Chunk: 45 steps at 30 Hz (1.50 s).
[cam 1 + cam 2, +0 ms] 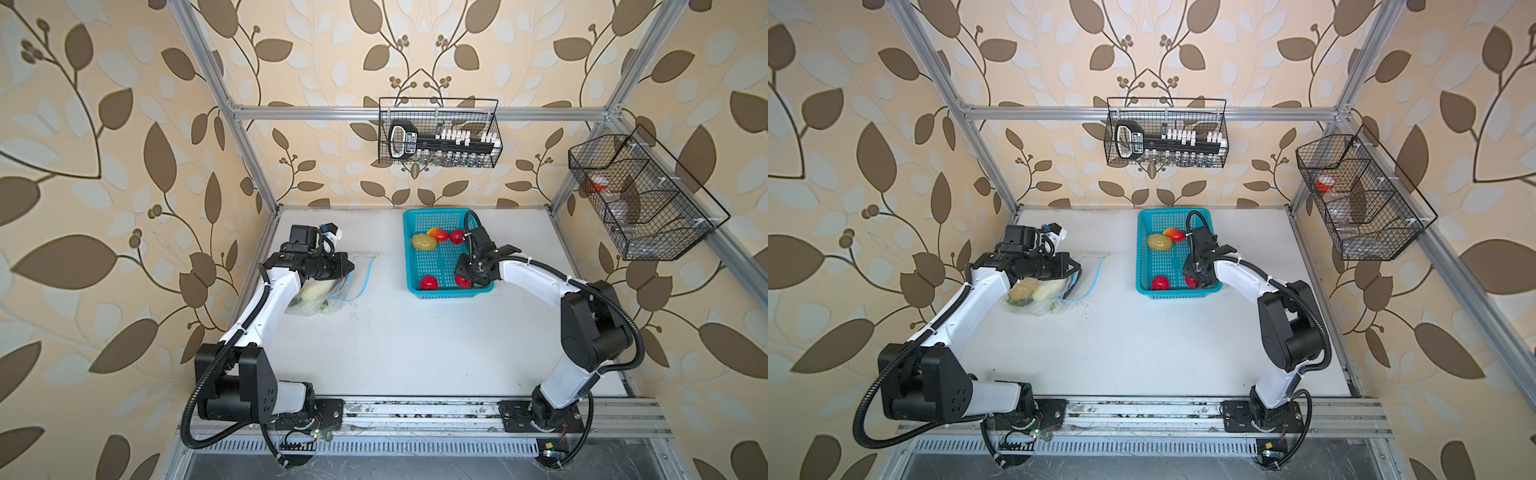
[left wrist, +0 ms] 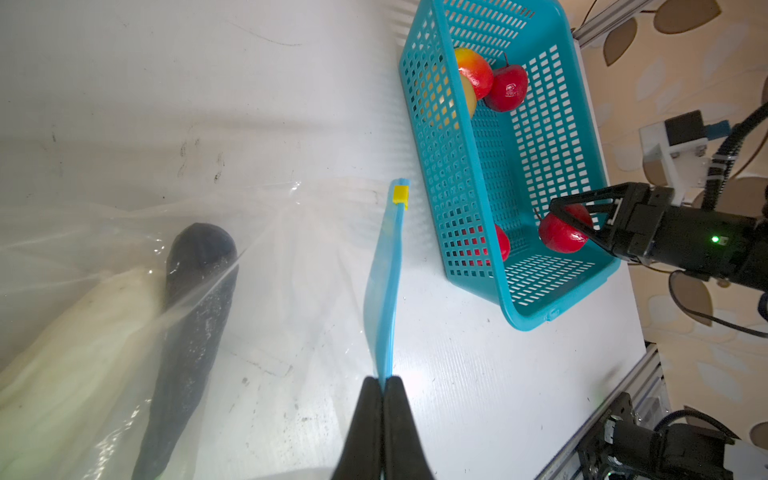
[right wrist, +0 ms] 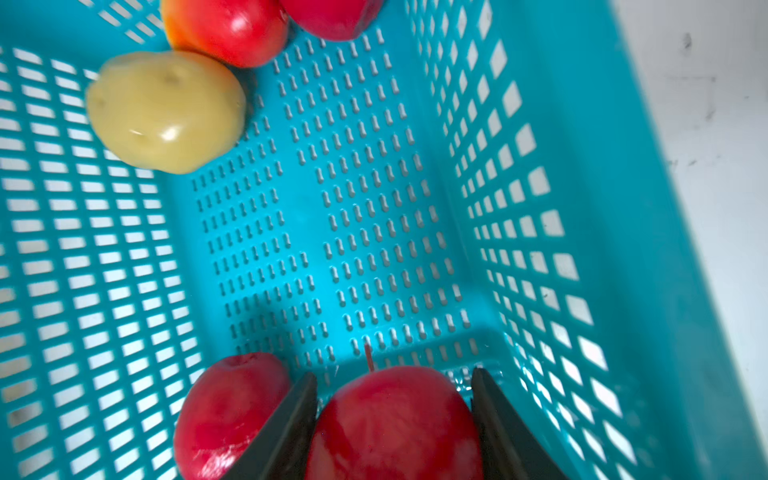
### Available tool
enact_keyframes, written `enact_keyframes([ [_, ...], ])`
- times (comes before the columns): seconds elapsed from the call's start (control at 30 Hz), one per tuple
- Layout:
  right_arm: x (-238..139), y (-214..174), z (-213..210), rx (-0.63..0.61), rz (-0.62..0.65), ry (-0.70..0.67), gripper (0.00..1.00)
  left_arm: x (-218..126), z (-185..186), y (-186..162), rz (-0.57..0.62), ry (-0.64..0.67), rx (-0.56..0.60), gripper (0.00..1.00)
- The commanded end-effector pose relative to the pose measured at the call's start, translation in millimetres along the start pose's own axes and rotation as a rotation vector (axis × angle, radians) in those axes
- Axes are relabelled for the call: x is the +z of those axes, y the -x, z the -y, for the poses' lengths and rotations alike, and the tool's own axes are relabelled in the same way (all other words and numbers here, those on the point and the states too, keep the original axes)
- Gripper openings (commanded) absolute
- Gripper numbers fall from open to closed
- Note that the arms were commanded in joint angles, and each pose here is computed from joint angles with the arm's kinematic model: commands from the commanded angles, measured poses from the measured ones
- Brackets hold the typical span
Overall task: Place the food in the zip-top bag and seal the zipper
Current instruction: 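Close the right gripper on the red radish and lift it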
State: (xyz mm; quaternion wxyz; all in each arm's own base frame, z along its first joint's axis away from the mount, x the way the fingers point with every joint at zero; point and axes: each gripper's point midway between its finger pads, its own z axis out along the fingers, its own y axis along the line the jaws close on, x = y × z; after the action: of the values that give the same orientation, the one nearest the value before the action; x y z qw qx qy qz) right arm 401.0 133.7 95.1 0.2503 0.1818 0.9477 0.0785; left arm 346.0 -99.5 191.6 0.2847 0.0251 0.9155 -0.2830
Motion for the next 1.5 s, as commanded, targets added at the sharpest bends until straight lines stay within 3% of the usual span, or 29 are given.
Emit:
enact_keyframes([
  [0.0, -3.8, 4.1, 1.9, 0.025, 0.031, 0.008, 0.32, -6.7, 0.5, 7.0, 0.038, -0.003, 0.005, 0.0],
  [0.5, -10.5, 4.1, -4.5, 0.087, 0.065, 0.139, 0.26, -7.6, -1.4, 7.6, 0.039, 0.004, 0.009, 0.0],
  [0.67, -8.2, 3.9, -7.0, 0.111, 0.058, 0.185, 0.18, -10.9, 2.4, 8.1, 0.042, -0.02, 0.018, 0.0],
  [0.77, -5.6, 2.7, -7.7, 0.135, 0.045, 0.215, 0.18, -14.4, 13.7, 7.7, 0.049, -0.076, 0.038, 0.0],
  [1.47, -50.1, 17.8, -37.6, 0.176, 0.148, 0.361, 0.19, -13.6, 7.1, 8.4, 0.059, -0.044, 0.035, 0.0],
])
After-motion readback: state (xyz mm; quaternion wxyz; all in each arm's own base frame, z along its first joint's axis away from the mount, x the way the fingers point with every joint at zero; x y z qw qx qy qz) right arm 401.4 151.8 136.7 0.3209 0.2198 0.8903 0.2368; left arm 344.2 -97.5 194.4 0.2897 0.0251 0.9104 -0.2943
